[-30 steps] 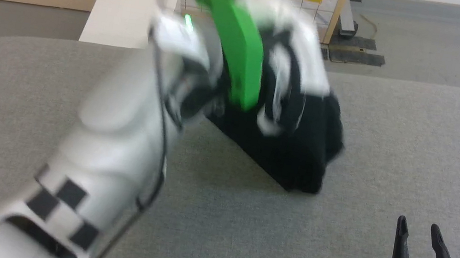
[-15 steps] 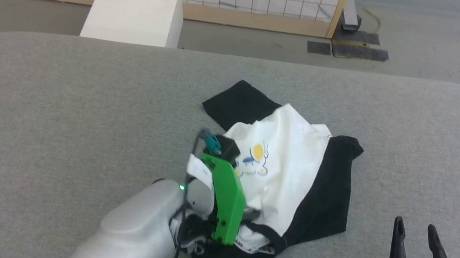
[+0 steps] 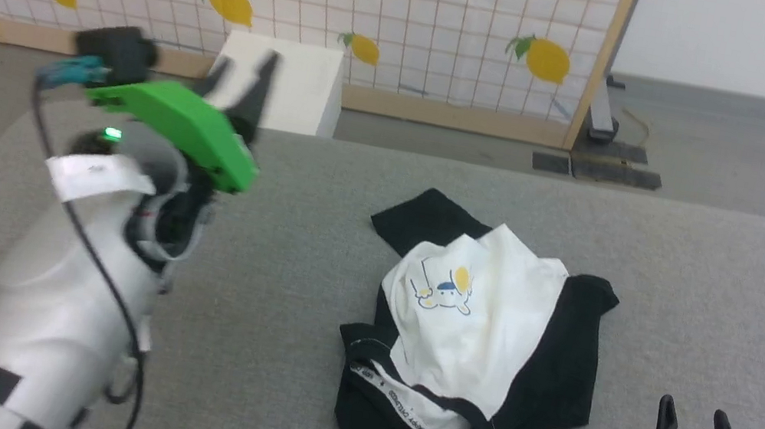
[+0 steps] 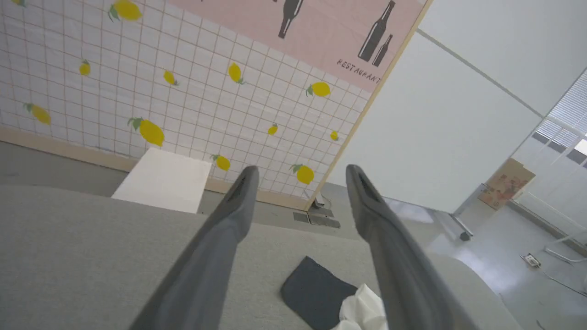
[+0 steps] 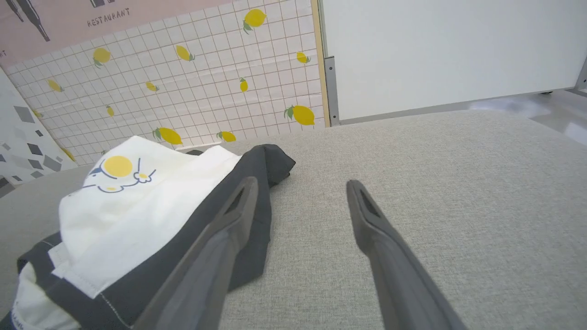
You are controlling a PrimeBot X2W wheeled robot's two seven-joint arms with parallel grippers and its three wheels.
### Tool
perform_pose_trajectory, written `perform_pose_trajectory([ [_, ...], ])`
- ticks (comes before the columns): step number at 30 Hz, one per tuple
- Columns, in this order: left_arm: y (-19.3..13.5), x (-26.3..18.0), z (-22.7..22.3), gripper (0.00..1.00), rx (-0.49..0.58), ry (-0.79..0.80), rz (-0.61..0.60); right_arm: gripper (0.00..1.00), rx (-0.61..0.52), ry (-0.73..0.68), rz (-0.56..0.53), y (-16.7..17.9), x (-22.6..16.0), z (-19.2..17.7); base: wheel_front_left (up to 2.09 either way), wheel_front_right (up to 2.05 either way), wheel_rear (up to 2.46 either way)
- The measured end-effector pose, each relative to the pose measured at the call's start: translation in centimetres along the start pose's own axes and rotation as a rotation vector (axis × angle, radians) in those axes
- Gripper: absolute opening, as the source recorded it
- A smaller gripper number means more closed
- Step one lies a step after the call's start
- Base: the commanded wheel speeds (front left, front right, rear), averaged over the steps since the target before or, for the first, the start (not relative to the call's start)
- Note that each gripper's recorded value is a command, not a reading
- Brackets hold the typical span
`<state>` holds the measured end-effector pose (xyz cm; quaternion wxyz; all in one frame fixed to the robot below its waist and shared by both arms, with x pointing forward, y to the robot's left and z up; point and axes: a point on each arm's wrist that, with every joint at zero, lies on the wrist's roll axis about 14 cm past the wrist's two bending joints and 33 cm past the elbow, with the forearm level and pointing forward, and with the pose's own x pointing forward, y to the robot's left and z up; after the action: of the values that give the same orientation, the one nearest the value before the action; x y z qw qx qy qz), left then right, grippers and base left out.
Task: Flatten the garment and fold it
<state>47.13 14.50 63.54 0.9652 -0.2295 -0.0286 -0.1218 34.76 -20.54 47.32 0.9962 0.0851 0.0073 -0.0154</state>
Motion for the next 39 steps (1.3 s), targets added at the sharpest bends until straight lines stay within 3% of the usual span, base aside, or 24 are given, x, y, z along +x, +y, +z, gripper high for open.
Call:
perform_pose_trajectory([
  [3, 2.7, -2.1, 3.5, 1.0, 0.163, -0.148, 0.076, 1.0, -0.001, -0.021, 0.013, 0.4, 0.0, 0.7, 0.0, 0.0, 0.0],
  [7, 5.3, -5.6, 4.9, 1.0, 0.361, -0.232, 0.134, 1.0, -0.001, -0.046, 0.02, 0.6, 0.0, 1.5, 0.0, 0.0, 0.0],
  [11, 6.4, -8.6, 2.4, 1.0, 0.43, -0.199, 0.159, 1.0, -0.003, -0.058, 0.021, 0.6, -0.1, 1.8, 0.0, 0.0, 0.0],
  [24, 6.2, -13.5, -5.0, 1.0, 0.299, -0.122, 0.214, 1.0, 0.004, 0.028, 0.006, 0.1, -0.1, -0.3, 0.0, 0.0, 0.0],
  [32, 6.9, -13.5, -7.7, 1.0, 0.268, -0.067, 0.238, 1.0, 0.013, 0.221, 0.02, 1.0, 3.7, -1.8, 0.0, 0.0, 0.0],
  [39, 7.6, -13.1, -8.4, 1.0, 0.26, -0.051, 0.25, 1.0, -0.081, 0.492, 0.078, 3.6, 8.1, -2.8, 0.0, 0.0, 0.0],
])
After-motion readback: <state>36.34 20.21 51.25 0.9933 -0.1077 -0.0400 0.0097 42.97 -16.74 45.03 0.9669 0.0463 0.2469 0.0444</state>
